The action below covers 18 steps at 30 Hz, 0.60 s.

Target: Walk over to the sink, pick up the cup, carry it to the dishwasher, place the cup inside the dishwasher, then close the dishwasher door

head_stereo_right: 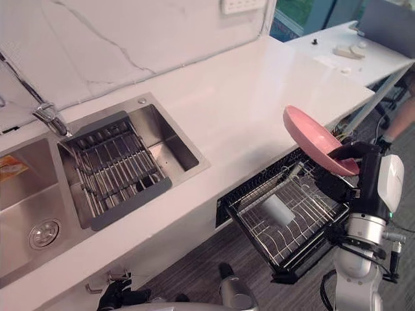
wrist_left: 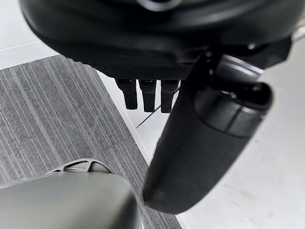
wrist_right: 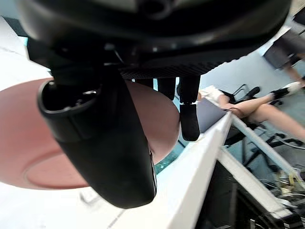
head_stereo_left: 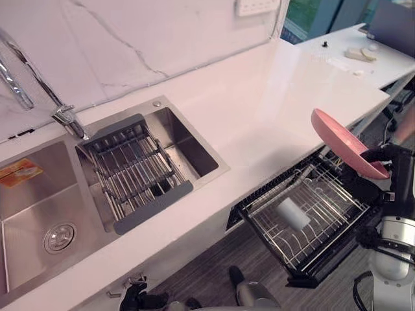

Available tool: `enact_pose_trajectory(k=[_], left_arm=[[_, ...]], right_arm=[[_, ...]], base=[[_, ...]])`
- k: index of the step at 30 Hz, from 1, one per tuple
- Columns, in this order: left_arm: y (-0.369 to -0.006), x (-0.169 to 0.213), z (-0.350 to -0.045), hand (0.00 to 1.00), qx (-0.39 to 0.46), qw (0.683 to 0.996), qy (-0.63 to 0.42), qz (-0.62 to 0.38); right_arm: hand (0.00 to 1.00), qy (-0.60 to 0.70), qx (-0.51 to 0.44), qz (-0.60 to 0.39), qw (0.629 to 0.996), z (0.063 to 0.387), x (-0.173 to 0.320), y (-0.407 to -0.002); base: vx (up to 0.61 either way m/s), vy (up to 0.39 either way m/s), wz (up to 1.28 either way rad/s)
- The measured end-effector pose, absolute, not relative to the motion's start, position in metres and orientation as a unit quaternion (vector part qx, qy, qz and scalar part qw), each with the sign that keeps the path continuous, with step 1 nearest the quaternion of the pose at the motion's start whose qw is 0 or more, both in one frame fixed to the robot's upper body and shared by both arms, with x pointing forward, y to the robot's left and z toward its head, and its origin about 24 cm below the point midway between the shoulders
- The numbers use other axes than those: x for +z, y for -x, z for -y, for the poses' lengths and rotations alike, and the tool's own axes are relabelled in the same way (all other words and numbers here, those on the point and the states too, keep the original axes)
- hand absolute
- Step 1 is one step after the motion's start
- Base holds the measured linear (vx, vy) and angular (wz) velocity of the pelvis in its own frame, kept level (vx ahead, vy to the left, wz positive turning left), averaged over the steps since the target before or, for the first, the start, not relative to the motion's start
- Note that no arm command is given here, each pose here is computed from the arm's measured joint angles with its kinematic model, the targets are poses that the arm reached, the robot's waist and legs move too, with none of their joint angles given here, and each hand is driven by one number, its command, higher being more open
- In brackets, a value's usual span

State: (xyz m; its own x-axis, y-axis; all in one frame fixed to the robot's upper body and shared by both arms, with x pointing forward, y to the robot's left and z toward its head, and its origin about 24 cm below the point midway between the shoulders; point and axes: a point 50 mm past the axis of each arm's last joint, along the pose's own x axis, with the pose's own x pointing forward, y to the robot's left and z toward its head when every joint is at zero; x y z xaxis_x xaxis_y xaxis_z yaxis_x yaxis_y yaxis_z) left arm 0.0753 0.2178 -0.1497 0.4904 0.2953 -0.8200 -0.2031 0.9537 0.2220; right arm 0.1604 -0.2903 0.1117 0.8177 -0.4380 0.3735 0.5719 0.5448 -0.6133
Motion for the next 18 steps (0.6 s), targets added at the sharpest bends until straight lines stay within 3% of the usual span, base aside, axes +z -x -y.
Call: enact_pose_trajectory(k=[12,18], left_arm=[[-0.083,-0.149,-0.202,0.90,0.143,0.869,-0.021,-0.473],[-0.091,-0.148,-0.196,0.90,0.136,0.878,-0.012,-0.460]], right_arm=[[0.30,0.356,-0.304,-0.077,0.880,0.311,0.049,-0.144],[0.30,0.343,-0.328,-0.070,0.878,0.319,0.049,-0.164]], base=[[0.02,0.012,-0.21],[0.03,0.022,-0.11]])
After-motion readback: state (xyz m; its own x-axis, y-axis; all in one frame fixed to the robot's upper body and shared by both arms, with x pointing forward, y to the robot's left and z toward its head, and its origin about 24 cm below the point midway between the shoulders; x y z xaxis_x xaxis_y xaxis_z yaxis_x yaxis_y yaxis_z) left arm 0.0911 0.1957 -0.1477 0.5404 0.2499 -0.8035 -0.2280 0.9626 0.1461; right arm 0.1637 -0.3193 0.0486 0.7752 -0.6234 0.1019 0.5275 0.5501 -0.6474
